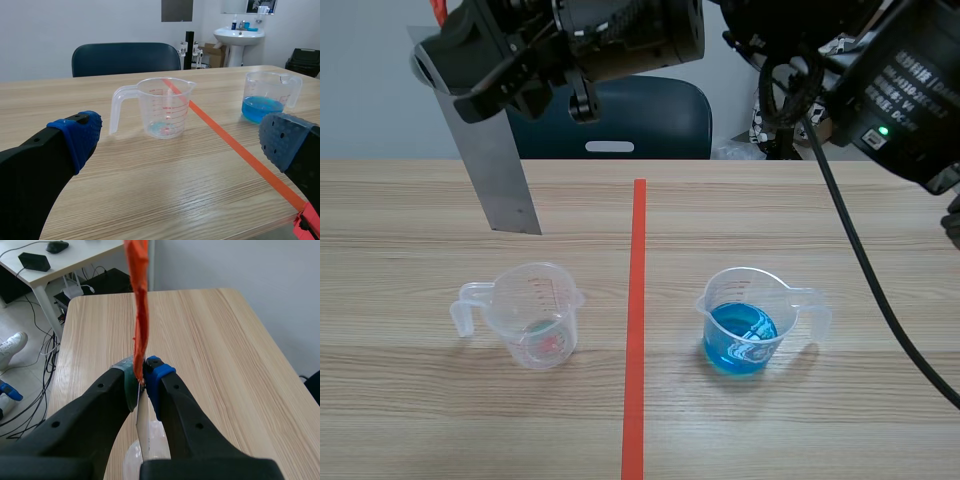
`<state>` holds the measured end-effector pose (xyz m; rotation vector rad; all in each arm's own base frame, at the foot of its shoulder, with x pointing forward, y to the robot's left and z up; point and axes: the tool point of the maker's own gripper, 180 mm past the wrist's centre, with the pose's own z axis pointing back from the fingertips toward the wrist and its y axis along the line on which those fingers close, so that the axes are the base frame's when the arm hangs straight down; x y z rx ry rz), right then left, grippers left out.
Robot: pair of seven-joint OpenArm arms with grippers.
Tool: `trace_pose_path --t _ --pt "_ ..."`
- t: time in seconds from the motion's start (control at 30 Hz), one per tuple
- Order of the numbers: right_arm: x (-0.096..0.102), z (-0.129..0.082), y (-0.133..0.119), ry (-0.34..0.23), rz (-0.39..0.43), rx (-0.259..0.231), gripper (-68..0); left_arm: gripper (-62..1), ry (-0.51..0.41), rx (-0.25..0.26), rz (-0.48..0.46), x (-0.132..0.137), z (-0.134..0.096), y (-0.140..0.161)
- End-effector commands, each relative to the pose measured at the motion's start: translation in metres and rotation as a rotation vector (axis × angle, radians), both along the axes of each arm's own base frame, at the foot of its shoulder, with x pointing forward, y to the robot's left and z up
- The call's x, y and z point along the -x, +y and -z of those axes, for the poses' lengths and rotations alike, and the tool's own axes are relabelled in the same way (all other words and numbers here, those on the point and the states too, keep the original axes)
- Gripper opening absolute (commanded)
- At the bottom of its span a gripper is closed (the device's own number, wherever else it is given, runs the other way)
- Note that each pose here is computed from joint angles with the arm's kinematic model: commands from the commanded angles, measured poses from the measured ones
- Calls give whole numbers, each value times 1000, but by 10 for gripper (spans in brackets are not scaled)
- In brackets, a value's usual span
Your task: Do the redox reaction experiment. move the plate over the blue solution
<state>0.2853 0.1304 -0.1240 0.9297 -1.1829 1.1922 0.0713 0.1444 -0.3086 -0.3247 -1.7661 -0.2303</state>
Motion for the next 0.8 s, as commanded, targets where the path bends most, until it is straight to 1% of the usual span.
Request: trace_pose_path --t 0.0,0.13,0.3,0.4,0.5,0.57,0.7,0.73,0.77 --pt "-6 -15 -9 -26 1 -37 -669 14 -49 12 -3 2 -10 2" --pt "-7 -15 -26 -3 -9 -64 -669 14 -47 9 8 2 -10 0" --pt "-9 -12 -52 3 -9 -63 -669 14 -45 6 20 3 -9 -2" --pt "-13 -11 -70 10 7 -67 -669 14 -41 -6 57 4 -8 -8" --pt "-13 -11 -87 -5 9 -72 -669 14 -40 -18 88 5 -8 -10" --pt "-12 -10 -98 -11 7 -72 -669 14 -56 -26 102 2 -12 -9" --pt "-10 -7 -118 3 27 -92 -669 14 -118 -39 138 -7 -27 -9" --pt "-7 -4 -122 8 20 -87 -669 -10 -130 -33 150 -9 -31 -10" --pt "-6 -1 -126 16 19 -84 -669 -83 -139 -21 162 -11 -35 -10"
